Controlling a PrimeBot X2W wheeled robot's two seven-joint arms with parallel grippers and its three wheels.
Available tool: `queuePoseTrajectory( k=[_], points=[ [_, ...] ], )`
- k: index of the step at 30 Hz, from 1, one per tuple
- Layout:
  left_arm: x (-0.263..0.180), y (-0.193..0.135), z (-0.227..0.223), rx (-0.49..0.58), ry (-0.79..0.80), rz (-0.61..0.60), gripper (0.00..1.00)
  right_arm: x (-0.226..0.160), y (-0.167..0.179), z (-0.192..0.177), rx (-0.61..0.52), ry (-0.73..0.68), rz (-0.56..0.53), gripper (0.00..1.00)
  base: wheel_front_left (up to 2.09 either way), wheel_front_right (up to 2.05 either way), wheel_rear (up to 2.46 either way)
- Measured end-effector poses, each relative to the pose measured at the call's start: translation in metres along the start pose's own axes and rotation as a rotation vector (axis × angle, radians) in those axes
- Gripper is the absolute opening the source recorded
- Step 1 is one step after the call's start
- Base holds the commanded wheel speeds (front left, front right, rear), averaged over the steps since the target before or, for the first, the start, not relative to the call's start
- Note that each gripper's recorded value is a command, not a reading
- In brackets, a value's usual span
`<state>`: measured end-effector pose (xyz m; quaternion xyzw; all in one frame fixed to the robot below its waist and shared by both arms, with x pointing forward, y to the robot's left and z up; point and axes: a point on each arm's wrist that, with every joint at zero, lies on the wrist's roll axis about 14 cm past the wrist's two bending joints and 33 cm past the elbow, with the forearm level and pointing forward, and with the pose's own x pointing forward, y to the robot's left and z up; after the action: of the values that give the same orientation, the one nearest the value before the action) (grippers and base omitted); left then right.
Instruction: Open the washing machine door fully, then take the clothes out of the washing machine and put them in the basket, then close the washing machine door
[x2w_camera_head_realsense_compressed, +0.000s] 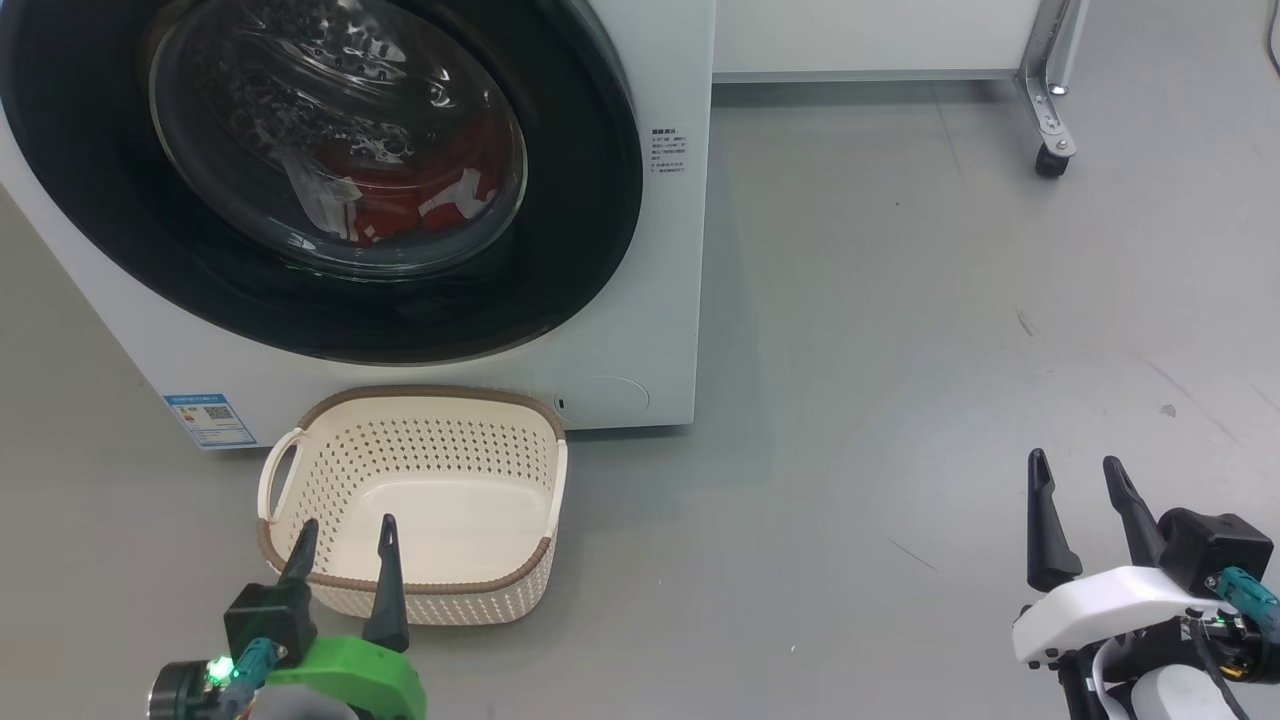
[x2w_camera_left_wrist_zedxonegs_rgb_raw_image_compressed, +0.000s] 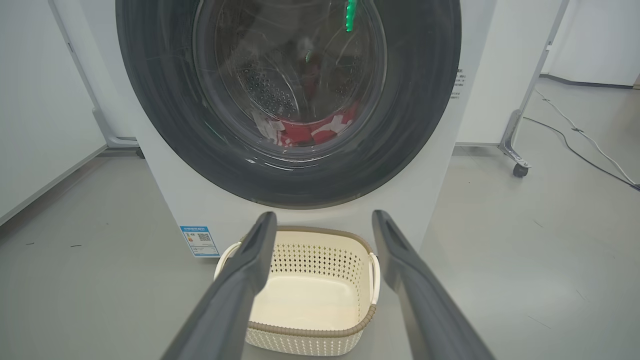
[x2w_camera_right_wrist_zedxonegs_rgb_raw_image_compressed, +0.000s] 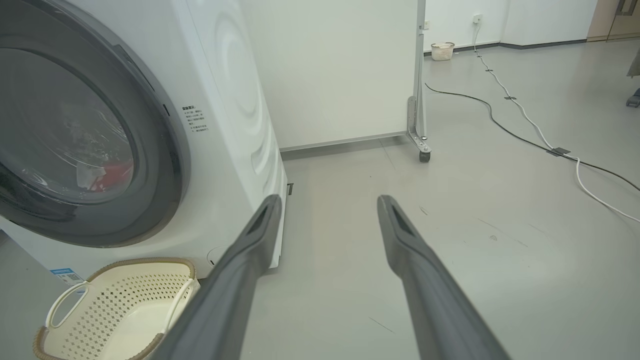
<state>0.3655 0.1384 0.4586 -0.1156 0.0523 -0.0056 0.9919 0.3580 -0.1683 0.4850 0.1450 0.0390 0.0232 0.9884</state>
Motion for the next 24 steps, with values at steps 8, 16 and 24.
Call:
queuePoseTrajectory(
  k=[8,16,24],
  points=[
    [0.0016,-0.0006,0.0003,-0.023,0.002,0.003,1.0,0.0001,-0.0019,-0.0009,0.001,0.002,-0.012,1.0,0.0,0.0,0.0],
    [0.0014,-0.0015,-0.0027,-0.021,0.011,0.0,1.0,0.0005,-0.0023,-0.0024,-0.001,0.007,-0.013,1.0,0.0,0.0,0.0],
    [0.0021,-0.0013,-0.0027,-0.019,0.011,0.004,1.0,0.0024,-0.001,-0.002,-0.001,0.006,-0.009,1.0,0.0,0.0,0.0]
  ],
)
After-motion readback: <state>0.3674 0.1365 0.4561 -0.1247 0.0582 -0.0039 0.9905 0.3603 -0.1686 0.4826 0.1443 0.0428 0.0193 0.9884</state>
